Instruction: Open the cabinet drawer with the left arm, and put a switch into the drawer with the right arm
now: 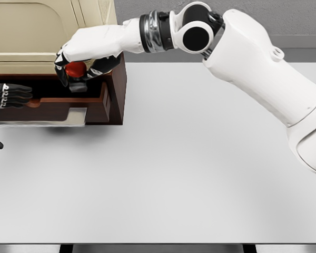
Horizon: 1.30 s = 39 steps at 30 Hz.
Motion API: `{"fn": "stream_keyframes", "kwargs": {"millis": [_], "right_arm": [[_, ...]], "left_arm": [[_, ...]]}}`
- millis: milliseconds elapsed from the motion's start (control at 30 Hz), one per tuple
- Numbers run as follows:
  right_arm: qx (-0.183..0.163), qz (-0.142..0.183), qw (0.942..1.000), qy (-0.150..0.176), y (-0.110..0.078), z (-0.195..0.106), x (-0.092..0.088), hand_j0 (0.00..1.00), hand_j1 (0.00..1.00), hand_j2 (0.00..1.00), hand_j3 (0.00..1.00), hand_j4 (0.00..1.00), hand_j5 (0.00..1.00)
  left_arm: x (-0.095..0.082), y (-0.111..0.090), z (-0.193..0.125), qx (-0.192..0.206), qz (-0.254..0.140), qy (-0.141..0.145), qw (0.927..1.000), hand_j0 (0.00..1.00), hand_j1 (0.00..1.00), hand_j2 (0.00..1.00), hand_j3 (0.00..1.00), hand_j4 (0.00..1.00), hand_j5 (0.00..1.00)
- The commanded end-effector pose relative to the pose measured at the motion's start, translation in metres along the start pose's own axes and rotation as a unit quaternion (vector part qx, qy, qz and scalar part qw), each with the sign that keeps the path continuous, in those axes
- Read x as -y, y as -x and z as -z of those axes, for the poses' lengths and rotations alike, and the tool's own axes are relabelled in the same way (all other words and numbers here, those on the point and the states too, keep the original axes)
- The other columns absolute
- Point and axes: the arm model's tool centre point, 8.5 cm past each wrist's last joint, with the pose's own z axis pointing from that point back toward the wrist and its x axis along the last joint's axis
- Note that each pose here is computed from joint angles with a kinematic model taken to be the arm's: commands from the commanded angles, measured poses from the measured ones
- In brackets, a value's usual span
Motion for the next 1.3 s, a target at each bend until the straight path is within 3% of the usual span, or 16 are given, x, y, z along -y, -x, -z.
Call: {"fn": "stream_keyframes", "kwargs": {"millis": [0, 533, 567, 600, 633, 800, 867, 933, 1033, 1100, 1267], "right_arm": [[-0.002, 0.008, 1.0000, -0.003, 0.003, 0.004, -0.004, 0.51, 0.51, 0.51, 0.51, 0.51, 0.51], [-0.008, 0.010, 0.9999, -0.005, 0.007, 0.004, -0.004, 0.55, 0.55, 0.55, 0.55, 0.55, 0.55], [-0.013, 0.014, 0.9998, -0.005, 0.010, 0.003, -0.005, 0.63, 0.63, 0.63, 0.63, 0.63, 0.63], [-0.017, 0.015, 0.9997, -0.007, 0.012, 0.004, -0.005, 0.88, 0.88, 0.88, 0.88, 0.88, 0.88], [-0.020, 0.017, 0.9996, -0.012, 0.013, 0.005, -0.009, 1.00, 1.00, 1.00, 1.00, 1.00, 1.00], [-0.003, 0.003, 0.9999, -0.011, 0.004, 0.007, -0.006, 1.00, 1.00, 1.00, 1.00, 1.00, 1.00], [0.033, -0.025, 0.9991, -0.010, -0.013, 0.007, -0.002, 1.00, 1.00, 1.00, 1.00, 1.00, 1.00], [0.049, -0.046, 0.9977, -0.010, -0.019, -0.013, -0.005, 1.00, 1.00, 1.00, 1.00, 1.00, 1.00], [0.032, -0.048, 0.9982, -0.018, -0.015, -0.050, -0.023, 1.00, 1.00, 1.00, 1.00, 1.00, 1.00], [0.009, -0.046, 0.9987, -0.021, -0.008, -0.080, -0.032, 1.00, 1.00, 1.00, 1.00, 1.00, 1.00], [-0.067, -0.005, 0.9970, -0.040, 0.021, -0.148, -0.072, 1.00, 1.00, 1.00, 1.00, 1.00, 1.00]], "left_arm": [[0.000, -0.002, 0.001, 0.008, -0.003, 0.000, 1.0000, 1.00, 1.00, 1.00, 1.00, 1.00, 1.00], [-0.001, -0.003, 0.001, 0.011, -0.003, -0.001, 0.9999, 1.00, 1.00, 1.00, 1.00, 1.00, 1.00], [-0.001, -0.003, 0.001, 0.011, -0.003, -0.001, 0.9999, 1.00, 1.00, 1.00, 1.00, 1.00, 1.00], [-0.001, -0.003, 0.001, 0.011, -0.003, -0.001, 0.9999, 1.00, 1.00, 1.00, 1.00, 1.00, 1.00], [-0.001, -0.003, 0.001, 0.011, -0.003, -0.001, 0.9999, 1.00, 1.00, 1.00, 1.00, 1.00, 1.00], [-0.001, -0.003, 0.001, 0.011, -0.003, -0.001, 0.9999, 1.00, 1.00, 1.00, 1.00, 1.00, 1.00], [-0.001, -0.003, 0.001, 0.011, -0.003, -0.001, 0.9999, 1.00, 1.00, 1.00, 1.00, 1.00, 1.00], [-0.001, -0.003, 0.001, 0.010, -0.003, -0.001, 0.9999, 1.00, 1.00, 1.00, 1.00, 1.00, 1.00], [-0.001, -0.003, 0.001, 0.010, -0.003, -0.001, 0.9999, 1.00, 1.00, 1.00, 1.00, 1.00, 1.00], [-0.001, -0.003, 0.000, 0.010, -0.003, -0.002, 0.9999, 1.00, 1.00, 1.00, 1.00, 1.00, 1.00], [-0.001, -0.008, 0.000, 0.027, 0.010, -0.002, 0.9996, 1.00, 1.00, 1.00, 1.00, 1.00, 1.00]]}}
